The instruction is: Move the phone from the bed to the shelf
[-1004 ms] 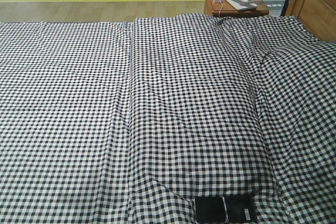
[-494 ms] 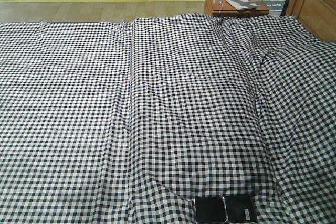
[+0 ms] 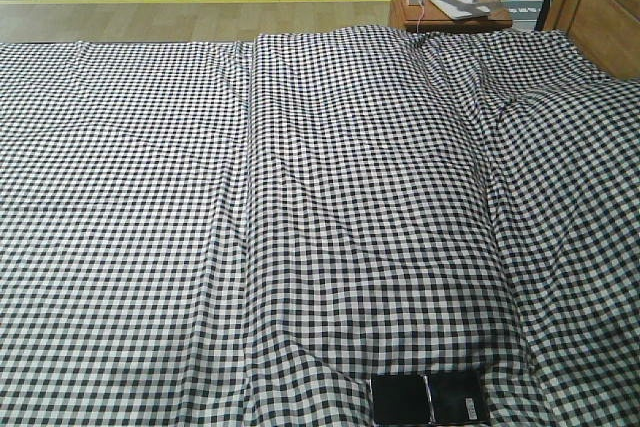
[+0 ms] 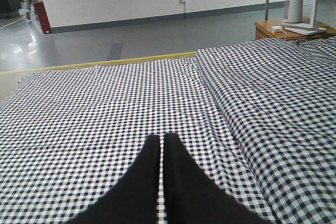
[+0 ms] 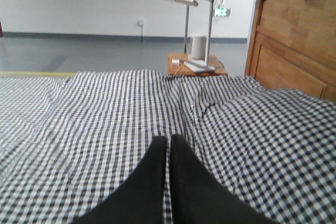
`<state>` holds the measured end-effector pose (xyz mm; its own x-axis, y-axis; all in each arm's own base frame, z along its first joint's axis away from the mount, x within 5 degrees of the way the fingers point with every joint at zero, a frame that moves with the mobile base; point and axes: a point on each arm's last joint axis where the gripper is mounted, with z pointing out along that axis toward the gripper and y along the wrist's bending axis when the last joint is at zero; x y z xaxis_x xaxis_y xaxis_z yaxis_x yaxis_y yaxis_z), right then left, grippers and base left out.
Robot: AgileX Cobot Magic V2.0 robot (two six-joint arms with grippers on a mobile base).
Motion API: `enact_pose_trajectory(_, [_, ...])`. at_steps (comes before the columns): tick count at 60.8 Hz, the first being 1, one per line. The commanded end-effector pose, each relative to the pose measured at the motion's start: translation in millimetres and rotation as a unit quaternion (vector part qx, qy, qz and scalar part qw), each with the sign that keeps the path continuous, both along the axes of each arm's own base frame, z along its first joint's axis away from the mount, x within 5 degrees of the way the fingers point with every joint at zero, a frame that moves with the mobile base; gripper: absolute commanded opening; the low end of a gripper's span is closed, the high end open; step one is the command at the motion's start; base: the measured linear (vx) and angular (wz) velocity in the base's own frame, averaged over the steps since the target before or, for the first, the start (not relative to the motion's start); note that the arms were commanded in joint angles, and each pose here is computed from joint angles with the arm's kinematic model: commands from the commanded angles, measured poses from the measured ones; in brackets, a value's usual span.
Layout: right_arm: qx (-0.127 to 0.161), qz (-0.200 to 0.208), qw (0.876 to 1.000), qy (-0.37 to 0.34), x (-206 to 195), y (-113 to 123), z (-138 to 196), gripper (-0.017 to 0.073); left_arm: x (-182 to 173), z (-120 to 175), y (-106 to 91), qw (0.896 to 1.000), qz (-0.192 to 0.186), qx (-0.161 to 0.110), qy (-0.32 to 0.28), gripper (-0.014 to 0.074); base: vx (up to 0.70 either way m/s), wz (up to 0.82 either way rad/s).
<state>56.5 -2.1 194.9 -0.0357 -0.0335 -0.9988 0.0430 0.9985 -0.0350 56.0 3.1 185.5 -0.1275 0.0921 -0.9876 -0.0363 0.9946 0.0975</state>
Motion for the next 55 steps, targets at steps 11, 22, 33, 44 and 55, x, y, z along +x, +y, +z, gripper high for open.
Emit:
enact_pose_trajectory(11, [-0.020, -0.022, 0.978, -0.209, -7.7, -3.2, 39.7, -0.0003, -1.1, 15.6, -0.5, 0.999, -0.002, -0.002, -0.053, 0.0001, 0.00, 0.00])
enact_pose_trajectory(22, [-0.024, -0.023, 0.961, -0.273, -20.7, -2.4, 82.1, -0.0003, -1.1, 15.6, -0.5, 0.999, -0.002, -0.002, -0.053, 0.0001, 0.00, 0.00])
enact_pose_trajectory(33, [-0.024, -0.018, 0.959, -0.283, -31.6, -0.9, 132.4, -0.0003, -1.1, 15.6, -0.5, 0.999, -0.002, -0.002, -0.053, 0.0001, 0.00, 0.00])
enact_pose_trajectory(44, [-0.016, -0.010, 0.972, -0.233, -20.4, -0.4, 174.3, 0.0010, -1.1, 15.6, -0.5, 0.999, -0.002, -0.002, -0.053, 0.0001, 0.00, 0.00])
enact_pose_trajectory(55, [0.004, 0.000, 0.989, -0.149, 8.3, -0.7, 207.2, 0.0055, -1.1, 15.6, -0.5, 0.999, -0.002, -0.002, -0.053, 0.0001, 0.00, 0.00])
